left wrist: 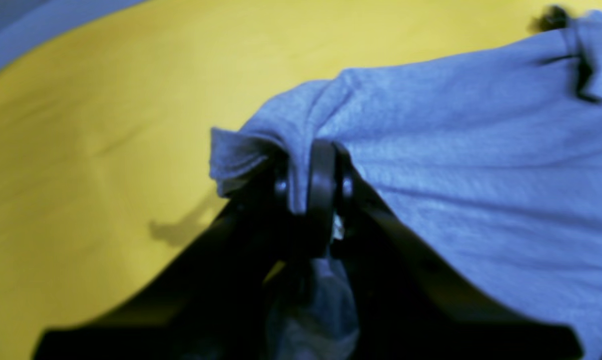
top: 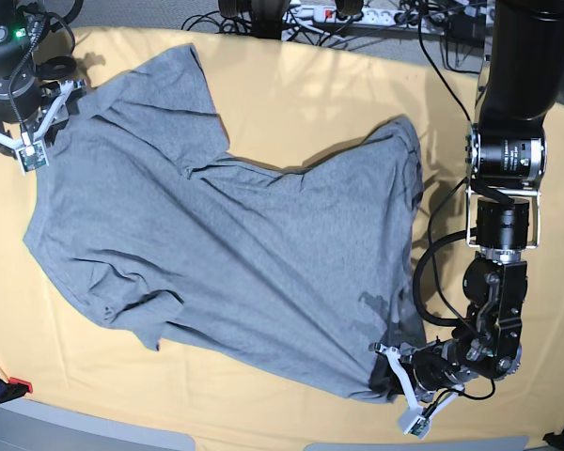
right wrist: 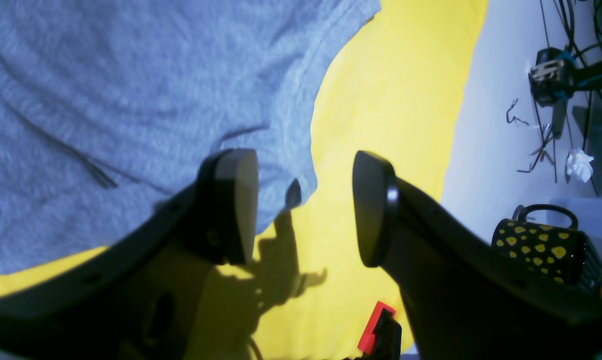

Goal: Layout the t-shirt on the table in an organized manner, then fold the t-shirt properly
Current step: 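Pull the hem corner outward with the left gripper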

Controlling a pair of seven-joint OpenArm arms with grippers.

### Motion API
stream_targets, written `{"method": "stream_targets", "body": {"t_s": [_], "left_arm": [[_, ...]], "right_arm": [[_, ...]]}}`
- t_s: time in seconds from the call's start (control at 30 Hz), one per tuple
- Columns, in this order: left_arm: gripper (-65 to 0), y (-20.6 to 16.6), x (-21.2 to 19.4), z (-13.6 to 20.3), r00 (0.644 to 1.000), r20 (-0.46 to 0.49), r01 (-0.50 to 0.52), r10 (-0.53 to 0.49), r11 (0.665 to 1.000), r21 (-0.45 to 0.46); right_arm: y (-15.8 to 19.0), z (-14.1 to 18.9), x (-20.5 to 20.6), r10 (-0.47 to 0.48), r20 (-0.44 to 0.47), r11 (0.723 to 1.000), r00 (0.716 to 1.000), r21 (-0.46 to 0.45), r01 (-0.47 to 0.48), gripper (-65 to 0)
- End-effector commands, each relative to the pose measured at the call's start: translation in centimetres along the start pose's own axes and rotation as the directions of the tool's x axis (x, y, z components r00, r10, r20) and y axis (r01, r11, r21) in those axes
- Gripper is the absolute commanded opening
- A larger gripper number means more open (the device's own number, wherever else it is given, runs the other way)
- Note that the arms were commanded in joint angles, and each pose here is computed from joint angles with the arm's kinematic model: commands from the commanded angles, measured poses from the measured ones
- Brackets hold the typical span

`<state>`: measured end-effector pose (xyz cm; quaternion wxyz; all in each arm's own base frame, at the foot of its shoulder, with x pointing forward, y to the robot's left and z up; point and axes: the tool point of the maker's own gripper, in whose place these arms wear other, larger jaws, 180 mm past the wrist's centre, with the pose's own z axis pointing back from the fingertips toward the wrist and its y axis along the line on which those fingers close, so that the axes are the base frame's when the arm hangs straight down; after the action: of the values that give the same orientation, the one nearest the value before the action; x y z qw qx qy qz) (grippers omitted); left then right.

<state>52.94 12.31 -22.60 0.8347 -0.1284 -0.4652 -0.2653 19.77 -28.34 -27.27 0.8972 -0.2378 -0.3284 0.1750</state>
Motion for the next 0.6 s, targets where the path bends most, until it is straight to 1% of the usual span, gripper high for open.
{"method": "stream_targets", "body": {"t_s": [0.0, 0.07, 0.13, 0.2, 0.27, 0.3, 0.4, 0.5, 0.53, 0.57], "left_arm": [[-65.0, 1.3, 3.4, 0.9, 0.996, 0.080, 0.020, -0.025, 0.998, 0.058], [-65.0, 2.6, 3.5, 0.9, 0.997, 0.071, 0.018, -0.028, 0.991, 0.136], [-65.0, 3.4, 3.8, 1.1, 0.997, 0.076, 0.013, -0.027, 0.984, 0.180], [-65.0, 3.6, 4.4, 1.3, 0.996, 0.088, 0.011, -0.028, 0.982, 0.190], [-65.0, 3.5, 5.5, 1.6, 0.993, 0.116, 0.000, -0.021, 0.984, 0.177], [-61.8, 3.4, 6.3, 1.7, 0.991, 0.136, -0.008, -0.015, 0.986, 0.166], [-43.7, 3.2, 8.4, 2.4, 0.983, 0.185, -0.030, 0.004, 0.990, 0.138], [-22.4, 2.9, 9.2, 2.8, 0.987, 0.161, -0.049, 0.031, 0.993, 0.107], [-17.2, 2.7, 9.2, 2.9, 0.988, 0.150, -0.057, 0.043, 0.994, 0.093], [-15.0, 2.4, 9.3, 2.9, 0.989, 0.139, -0.058, 0.047, 0.995, 0.075]], "right_arm": [[-0.8, 0.3, 0.7, 0.004, 0.026, 1.000, 1.000, -0.029, -0.003, -32.5], [-0.9, 0.3, 0.7, -0.002, 0.026, 0.999, 1.000, -0.033, 0.002, -32.5], [-0.9, 0.3, 0.7, -0.001, 0.026, 0.999, 1.000, -0.033, 0.002, -32.5], [-0.9, 0.3, 0.7, -0.001, 0.026, 0.999, 1.000, -0.033, 0.002, -32.5], [-0.9, 0.3, 0.7, -0.001, 0.026, 0.999, 1.000, -0.033, 0.002, -32.5], [-0.9, 0.3, 0.7, -0.002, 0.026, 0.999, 1.000, -0.032, 0.003, -32.5], [-0.6, 0.3, 0.7, -0.012, 0.028, 1.000, 1.000, -0.018, 0.013, -32.4], [0.8, 0.3, 0.9, -0.043, 0.039, 0.998, 0.998, 0.053, 0.041, -32.4], [1.6, 0.3, 0.9, -0.060, 0.043, 0.995, 0.997, 0.084, 0.057, -32.4], [2.5, 0.4, 1.1, -0.083, 0.050, 0.989, 0.995, 0.124, 0.076, -32.2]]}}
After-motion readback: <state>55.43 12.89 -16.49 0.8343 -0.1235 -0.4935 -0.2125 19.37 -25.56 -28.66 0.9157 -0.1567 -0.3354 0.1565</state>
